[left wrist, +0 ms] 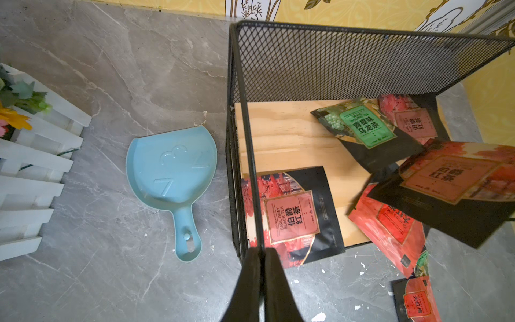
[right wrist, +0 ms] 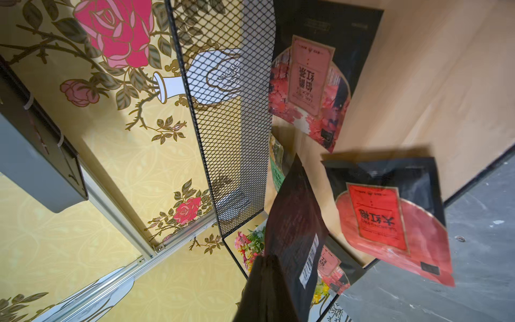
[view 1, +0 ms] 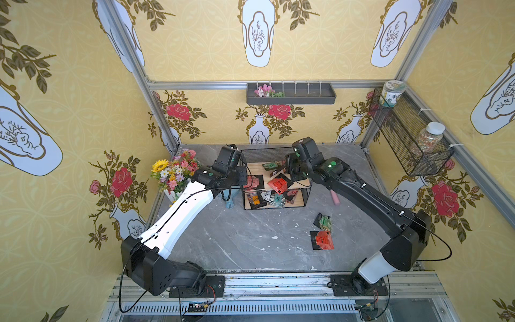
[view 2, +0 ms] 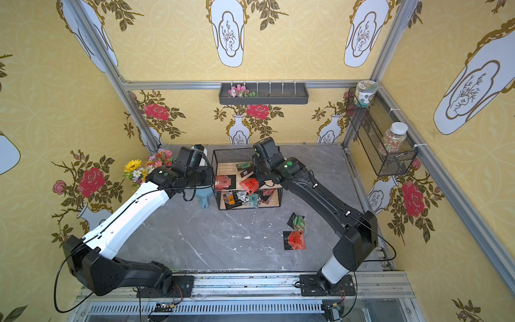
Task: Remove the tea bags from the shelf
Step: Pick up the tea bag from the shelf, then place the tea bag at the center of the board.
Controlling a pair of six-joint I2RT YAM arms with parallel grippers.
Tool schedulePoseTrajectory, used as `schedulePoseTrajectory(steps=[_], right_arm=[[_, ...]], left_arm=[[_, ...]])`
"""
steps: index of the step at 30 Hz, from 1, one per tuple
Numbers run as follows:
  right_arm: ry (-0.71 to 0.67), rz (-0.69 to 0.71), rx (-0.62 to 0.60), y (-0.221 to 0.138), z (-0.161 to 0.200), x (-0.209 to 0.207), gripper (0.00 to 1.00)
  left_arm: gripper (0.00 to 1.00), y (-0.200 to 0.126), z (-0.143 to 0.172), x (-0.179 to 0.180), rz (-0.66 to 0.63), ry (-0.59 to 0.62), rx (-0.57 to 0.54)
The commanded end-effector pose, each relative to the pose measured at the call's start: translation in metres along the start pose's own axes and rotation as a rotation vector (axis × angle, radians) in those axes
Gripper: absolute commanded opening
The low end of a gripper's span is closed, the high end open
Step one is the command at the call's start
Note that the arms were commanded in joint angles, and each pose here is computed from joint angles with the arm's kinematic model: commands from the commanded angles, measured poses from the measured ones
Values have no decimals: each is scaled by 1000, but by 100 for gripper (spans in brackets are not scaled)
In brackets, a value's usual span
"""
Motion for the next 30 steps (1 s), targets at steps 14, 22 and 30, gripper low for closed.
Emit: schedulePoseTrajectory(steps=[14,22,30], right_arm=[[-11,-71,34,-34,5,13,0],[-132,-124,28,-70,-3,15,0],[-369,-218,167,-87,-20,-32,0]], left_arm=[[0,5,9,0,4,21,46],[0,5,9,0,3,23,45],[0,5,10,2,-2,22,44]])
Point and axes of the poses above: each gripper's point midway between its finger pads, its own y axis out along the fingers, its own x axis along the line the jaws close on, z = x × y, the point moved 2 cm from there along -y, back along the fingers, and after that the axes turned 4 degrees about -y, right-handed, at the moved point
